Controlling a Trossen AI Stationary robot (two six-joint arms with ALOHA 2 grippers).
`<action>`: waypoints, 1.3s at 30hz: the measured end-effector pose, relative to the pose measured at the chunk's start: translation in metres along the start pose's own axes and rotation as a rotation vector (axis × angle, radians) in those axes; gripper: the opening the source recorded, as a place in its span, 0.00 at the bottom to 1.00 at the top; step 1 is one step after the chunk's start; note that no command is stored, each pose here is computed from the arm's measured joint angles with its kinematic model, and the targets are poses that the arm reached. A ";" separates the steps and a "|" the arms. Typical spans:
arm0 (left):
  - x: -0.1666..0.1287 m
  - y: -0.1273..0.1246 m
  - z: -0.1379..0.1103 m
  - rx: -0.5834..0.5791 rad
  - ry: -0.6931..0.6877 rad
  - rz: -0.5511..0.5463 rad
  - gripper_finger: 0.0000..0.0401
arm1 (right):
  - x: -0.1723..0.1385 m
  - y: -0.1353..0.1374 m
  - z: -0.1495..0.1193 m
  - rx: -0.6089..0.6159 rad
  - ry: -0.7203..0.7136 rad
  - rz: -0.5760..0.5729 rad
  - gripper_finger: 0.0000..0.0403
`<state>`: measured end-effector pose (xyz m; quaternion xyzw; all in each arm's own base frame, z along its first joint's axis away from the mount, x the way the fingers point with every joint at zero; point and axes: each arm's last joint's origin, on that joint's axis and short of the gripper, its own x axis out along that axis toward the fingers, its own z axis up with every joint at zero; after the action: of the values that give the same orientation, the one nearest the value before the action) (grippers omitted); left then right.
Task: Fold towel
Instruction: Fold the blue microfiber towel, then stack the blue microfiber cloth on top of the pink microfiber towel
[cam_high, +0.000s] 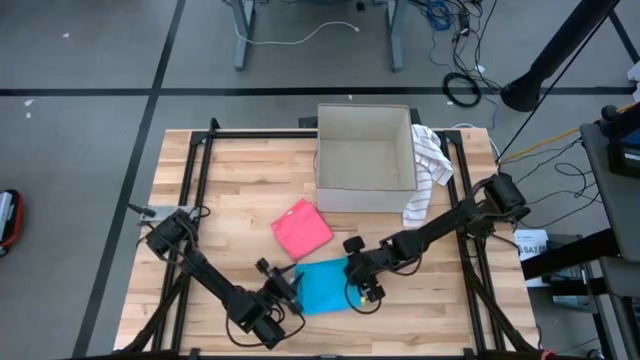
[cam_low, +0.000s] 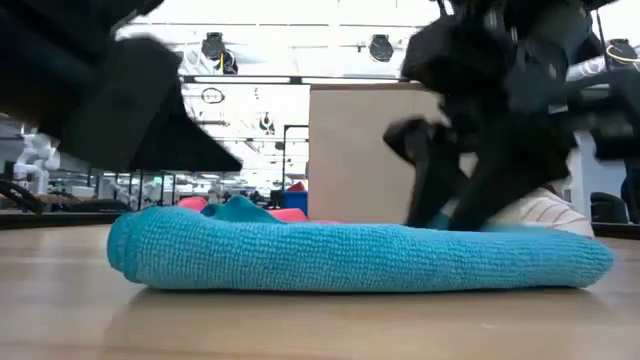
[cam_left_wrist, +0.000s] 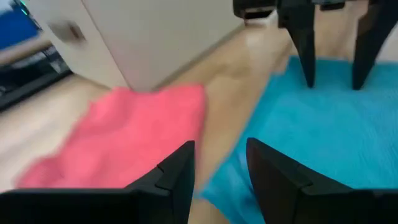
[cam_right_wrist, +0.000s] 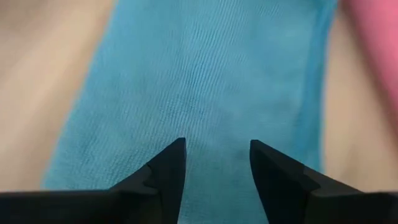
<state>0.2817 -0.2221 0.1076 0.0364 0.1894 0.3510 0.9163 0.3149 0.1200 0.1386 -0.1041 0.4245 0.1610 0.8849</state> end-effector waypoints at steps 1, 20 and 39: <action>-0.002 0.002 0.005 0.001 -0.016 0.006 0.37 | -0.006 0.000 0.003 0.001 -0.021 -0.001 0.41; -0.016 -0.038 0.040 0.320 0.056 -0.579 0.40 | -0.015 0.056 0.007 -0.174 -0.065 0.121 0.41; 0.025 -0.032 0.023 0.354 0.331 -0.693 0.64 | 0.013 0.054 -0.005 -0.153 -0.015 -0.002 0.50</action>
<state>0.3273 -0.2282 0.1148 0.0704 0.3923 -0.0145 0.9170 0.2988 0.1705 0.1224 -0.1704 0.4043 0.1927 0.8777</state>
